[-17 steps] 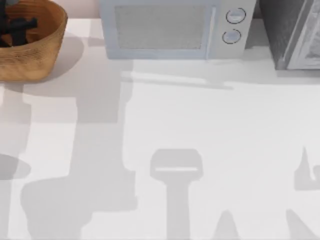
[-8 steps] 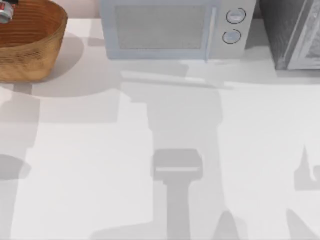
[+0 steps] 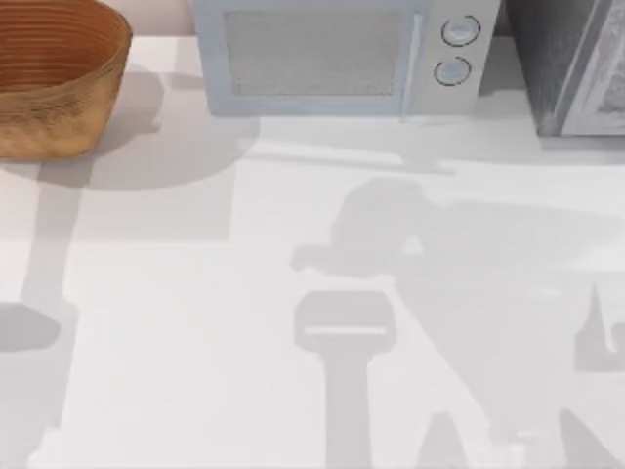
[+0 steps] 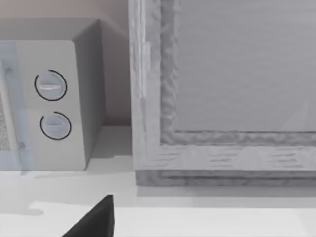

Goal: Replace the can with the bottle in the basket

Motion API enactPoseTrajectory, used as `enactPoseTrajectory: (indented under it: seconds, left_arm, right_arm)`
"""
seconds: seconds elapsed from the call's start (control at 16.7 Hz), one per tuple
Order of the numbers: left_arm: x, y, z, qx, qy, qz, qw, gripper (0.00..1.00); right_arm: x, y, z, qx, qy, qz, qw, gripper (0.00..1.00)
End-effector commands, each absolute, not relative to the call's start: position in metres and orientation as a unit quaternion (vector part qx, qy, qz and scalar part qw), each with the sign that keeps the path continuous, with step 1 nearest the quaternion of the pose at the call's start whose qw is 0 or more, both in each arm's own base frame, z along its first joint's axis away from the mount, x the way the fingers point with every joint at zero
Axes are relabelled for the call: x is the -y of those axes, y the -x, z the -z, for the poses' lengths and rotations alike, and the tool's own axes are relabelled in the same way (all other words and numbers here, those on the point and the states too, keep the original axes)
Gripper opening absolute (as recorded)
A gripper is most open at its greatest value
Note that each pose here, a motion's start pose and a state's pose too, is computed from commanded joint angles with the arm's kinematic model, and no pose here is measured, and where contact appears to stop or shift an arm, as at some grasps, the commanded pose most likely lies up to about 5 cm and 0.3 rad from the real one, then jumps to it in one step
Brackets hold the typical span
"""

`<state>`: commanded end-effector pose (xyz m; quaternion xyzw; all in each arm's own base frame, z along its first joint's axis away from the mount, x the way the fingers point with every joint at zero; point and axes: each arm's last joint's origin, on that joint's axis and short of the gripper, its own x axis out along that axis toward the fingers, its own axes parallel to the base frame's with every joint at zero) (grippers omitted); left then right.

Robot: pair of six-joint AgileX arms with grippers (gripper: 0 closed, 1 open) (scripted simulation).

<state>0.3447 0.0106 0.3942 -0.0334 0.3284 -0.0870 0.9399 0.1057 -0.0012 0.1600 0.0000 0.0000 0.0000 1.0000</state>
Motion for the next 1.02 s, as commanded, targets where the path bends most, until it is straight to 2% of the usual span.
enactPoseTrajectory:
  seconds: [0.12,0.24,0.48,0.78,1.02]
  left_arm:
    - [-0.004,-0.291,-0.393,-0.282,0.024,0.084,0.955,0.00]
    - [0.000,-0.239,-0.377,-0.236,0.016,0.078,0.968,0.00]
    - [0.003,-0.160,-0.313,-0.151,0.003,0.058,0.987,0.00]
    - [0.003,-0.113,-0.219,-0.062,-0.002,0.026,0.998,0.00]
    - [0.002,-0.106,-0.171,-0.013,-0.001,0.006,1.000,0.00]
  right_arm:
    - [0.001,-0.106,-0.160,0.000,0.000,0.000,1.000,1.00]
    - [0.001,-0.106,-0.160,0.000,0.000,0.000,1.000,1.00]
    - [0.001,-0.106,-0.160,0.000,0.000,0.000,1.000,1.00]
    - [0.001,-0.106,-0.160,0.000,0.000,0.000,1.000,1.00]
    - [0.001,-0.106,-0.160,0.000,0.000,0.000,1.000,1.00]
